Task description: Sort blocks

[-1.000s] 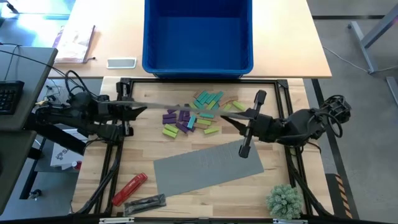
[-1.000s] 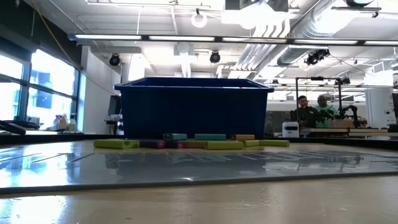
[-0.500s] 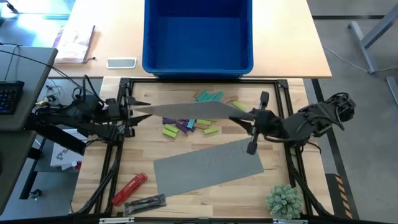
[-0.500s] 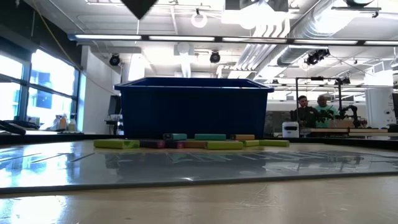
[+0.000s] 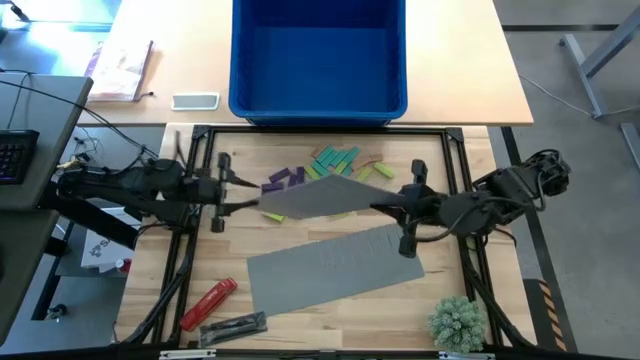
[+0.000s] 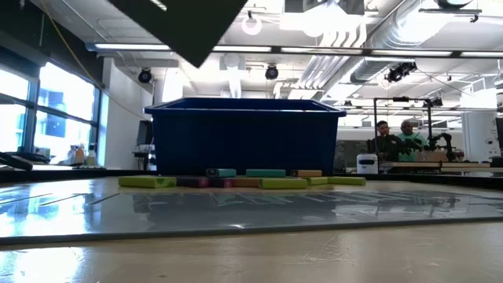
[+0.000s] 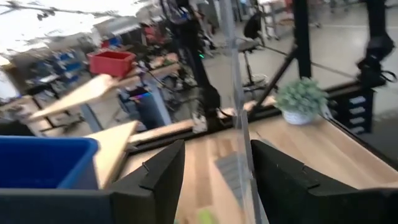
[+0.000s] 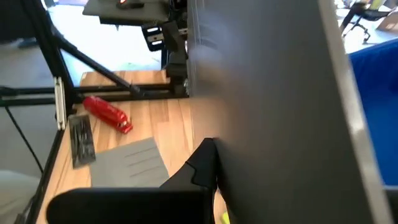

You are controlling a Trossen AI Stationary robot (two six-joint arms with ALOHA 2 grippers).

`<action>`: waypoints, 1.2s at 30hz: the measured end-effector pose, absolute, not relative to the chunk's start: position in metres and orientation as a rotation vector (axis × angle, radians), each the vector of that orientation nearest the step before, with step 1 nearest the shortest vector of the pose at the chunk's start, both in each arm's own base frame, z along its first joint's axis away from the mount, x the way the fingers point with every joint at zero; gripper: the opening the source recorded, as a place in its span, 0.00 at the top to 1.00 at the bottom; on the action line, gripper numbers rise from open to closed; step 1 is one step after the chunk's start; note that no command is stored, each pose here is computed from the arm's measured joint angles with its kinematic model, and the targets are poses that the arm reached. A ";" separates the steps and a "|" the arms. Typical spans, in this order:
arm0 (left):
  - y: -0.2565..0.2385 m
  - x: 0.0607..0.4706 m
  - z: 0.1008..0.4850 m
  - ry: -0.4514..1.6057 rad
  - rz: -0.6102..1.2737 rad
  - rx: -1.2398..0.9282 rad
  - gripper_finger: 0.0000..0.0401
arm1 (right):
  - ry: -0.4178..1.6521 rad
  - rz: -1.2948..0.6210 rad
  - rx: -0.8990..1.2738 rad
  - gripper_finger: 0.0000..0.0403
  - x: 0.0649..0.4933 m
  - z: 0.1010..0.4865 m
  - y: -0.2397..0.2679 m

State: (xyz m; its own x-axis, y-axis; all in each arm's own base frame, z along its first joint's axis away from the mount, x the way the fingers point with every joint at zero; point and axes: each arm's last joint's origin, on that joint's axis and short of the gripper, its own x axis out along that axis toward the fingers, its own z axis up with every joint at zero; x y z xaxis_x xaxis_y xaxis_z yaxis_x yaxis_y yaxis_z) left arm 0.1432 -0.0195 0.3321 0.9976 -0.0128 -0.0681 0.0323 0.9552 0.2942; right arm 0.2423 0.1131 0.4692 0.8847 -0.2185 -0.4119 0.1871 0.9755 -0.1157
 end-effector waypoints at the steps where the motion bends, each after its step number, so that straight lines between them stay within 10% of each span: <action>1: -0.021 0.148 0.331 0.066 -0.039 0.300 0.59 | 0.450 -0.208 -0.077 1.00 0.244 0.467 0.114; 19: -0.036 0.218 0.308 0.062 -0.158 0.299 0.60 | 0.575 -0.197 -0.098 1.00 0.281 0.440 0.111; 28: -0.036 0.223 0.302 0.095 -0.145 0.296 0.96 | 0.596 -0.210 -0.082 1.00 0.287 0.436 0.106; 36: -0.036 0.221 0.301 0.120 -0.136 0.293 0.99 | 0.590 -0.239 -0.024 0.93 0.290 0.434 0.106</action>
State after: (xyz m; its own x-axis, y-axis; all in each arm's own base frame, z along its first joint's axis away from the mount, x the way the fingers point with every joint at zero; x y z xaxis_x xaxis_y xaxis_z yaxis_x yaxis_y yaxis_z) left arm 0.2209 -0.0356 0.3011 0.9837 -0.1162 -0.1370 0.1509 0.9483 0.2793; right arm 0.2896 0.1056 0.4341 0.8040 -0.2296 -0.5486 0.2160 0.9722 -0.0903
